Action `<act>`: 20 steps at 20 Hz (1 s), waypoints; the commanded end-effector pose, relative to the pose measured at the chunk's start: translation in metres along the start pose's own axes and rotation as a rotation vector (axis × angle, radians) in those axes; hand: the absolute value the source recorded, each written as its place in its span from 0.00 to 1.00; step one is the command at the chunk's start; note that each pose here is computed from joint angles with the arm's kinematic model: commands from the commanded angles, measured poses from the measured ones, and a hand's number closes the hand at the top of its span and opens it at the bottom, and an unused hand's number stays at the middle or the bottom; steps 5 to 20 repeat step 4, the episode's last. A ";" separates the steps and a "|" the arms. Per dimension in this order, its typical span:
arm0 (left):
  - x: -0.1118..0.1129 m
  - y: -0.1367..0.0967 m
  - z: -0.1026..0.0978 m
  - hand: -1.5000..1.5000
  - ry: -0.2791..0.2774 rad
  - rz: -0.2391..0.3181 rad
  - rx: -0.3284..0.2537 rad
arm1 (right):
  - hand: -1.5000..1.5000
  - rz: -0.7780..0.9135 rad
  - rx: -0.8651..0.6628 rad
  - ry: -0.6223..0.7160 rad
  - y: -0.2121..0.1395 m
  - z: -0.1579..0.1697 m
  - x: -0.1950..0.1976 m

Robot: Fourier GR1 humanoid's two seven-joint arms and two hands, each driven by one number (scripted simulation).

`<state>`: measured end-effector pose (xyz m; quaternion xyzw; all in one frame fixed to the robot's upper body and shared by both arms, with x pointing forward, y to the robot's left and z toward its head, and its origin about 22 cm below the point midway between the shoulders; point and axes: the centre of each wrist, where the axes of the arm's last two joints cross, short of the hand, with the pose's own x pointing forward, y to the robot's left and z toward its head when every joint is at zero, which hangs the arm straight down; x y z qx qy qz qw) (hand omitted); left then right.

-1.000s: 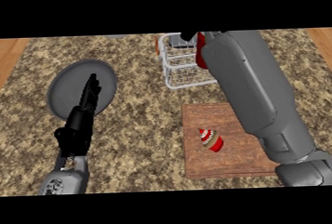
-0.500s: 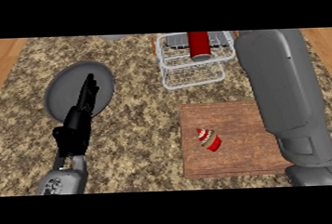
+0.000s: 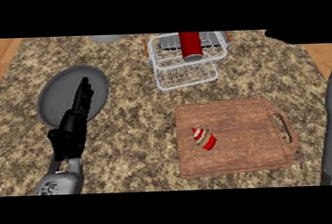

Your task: Pick the can from the cutting board and place it in the tiered basket

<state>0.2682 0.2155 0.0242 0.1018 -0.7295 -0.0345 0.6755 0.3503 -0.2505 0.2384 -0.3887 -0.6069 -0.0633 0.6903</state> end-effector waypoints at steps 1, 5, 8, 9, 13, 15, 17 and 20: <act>0.002 0.003 -0.003 0.50 0.008 -0.001 0.022 | 0.00 -0.008 -0.014 -0.020 -0.059 0.024 -0.042; 0.010 0.004 -0.005 0.50 -0.024 -0.004 -0.001 | 0.00 -0.046 0.009 -0.021 -0.100 0.035 -0.075; 0.010 0.004 -0.005 0.50 -0.024 -0.004 -0.001 | 0.00 -0.046 0.009 -0.021 -0.100 0.035 -0.075; 0.010 0.004 -0.005 0.50 -0.024 -0.004 -0.001 | 0.00 -0.046 0.009 -0.021 -0.100 0.035 -0.075; 0.010 0.004 -0.005 0.50 -0.024 -0.004 -0.001 | 0.00 -0.046 0.009 -0.021 -0.100 0.035 -0.075; 0.010 0.004 -0.005 0.50 -0.024 -0.004 -0.001 | 0.00 -0.046 0.009 -0.021 -0.100 0.035 -0.075; 0.010 0.004 -0.005 0.50 -0.024 -0.004 -0.001 | 0.00 -0.046 0.009 -0.021 -0.100 0.035 -0.075; 0.010 0.004 -0.005 0.50 -0.024 -0.004 -0.001 | 0.00 -0.046 0.009 -0.021 -0.100 0.035 -0.075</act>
